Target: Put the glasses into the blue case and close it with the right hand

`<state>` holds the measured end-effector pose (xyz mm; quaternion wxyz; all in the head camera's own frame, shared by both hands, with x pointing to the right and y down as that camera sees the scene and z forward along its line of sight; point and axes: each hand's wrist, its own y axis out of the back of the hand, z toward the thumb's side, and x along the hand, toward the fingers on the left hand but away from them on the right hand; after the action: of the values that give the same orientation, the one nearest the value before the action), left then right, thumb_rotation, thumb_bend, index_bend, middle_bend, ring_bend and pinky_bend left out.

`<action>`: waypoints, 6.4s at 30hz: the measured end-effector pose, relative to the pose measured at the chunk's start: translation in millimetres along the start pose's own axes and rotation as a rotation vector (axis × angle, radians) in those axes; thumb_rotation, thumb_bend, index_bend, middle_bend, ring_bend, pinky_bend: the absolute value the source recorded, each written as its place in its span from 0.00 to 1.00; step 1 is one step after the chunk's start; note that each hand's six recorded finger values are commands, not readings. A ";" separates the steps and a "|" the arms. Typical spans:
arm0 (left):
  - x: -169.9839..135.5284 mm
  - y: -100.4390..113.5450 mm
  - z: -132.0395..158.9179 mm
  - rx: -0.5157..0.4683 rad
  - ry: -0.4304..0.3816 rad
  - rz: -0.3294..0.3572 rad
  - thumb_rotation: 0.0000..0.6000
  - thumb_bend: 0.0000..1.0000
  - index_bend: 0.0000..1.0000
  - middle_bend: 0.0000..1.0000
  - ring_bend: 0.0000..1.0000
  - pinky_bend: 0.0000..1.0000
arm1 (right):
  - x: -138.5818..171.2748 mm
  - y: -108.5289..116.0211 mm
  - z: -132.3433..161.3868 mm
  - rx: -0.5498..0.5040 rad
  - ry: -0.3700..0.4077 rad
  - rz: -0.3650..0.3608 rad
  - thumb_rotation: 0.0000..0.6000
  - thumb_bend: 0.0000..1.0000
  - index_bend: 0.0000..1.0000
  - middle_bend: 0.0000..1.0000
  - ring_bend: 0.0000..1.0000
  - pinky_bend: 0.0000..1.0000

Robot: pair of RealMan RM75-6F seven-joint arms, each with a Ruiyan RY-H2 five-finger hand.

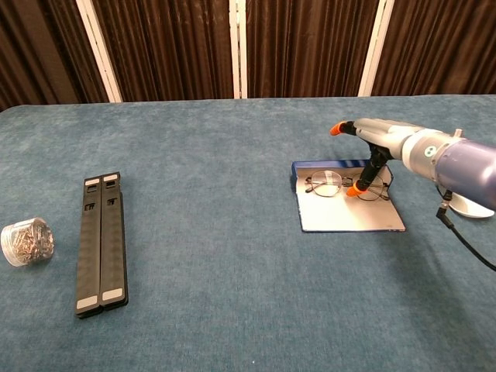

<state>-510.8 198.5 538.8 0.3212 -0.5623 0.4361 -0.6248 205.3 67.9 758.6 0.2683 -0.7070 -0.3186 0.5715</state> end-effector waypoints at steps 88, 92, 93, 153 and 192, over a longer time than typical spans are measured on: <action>-0.1 -10.0 10.2 0.026 -0.022 -0.023 1.00 0.00 0.00 0.00 0.00 0.00 | 64.7 -28.1 10.8 0.259 0.268 -0.003 1.00 0.07 0.13 0.00 0.00 0.00; 0.0 -10.1 10.2 0.027 -0.022 -0.023 1.00 0.00 0.00 0.00 0.00 0.00 | 63.3 -27.7 10.5 0.256 0.263 -0.005 1.00 0.07 0.14 0.00 0.00 0.00; 0.1 -10.0 10.1 0.026 -0.021 -0.023 1.00 0.00 0.00 0.00 0.00 0.00 | 63.0 -27.6 10.3 0.257 0.262 -0.006 1.00 0.07 0.14 0.00 0.00 0.00; 1.5 -12.4 10.8 0.033 -0.020 -0.030 1.00 0.00 0.00 0.00 0.00 0.00 | 60.7 -34.8 9.4 0.247 0.261 -0.003 1.00 0.50 0.34 0.00 0.00 0.00; -1.0 -12.1 13.1 0.032 -0.028 -0.028 1.00 0.00 0.00 0.00 0.00 0.00 | 82.5 -19.1 0.3 0.222 0.342 -0.063 1.00 0.51 0.61 0.01 0.00 0.00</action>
<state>-496.7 201.9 549.1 0.3276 -0.5716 0.4137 -0.6284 214.1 142.9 720.1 0.4123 -0.7497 -0.2254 0.4659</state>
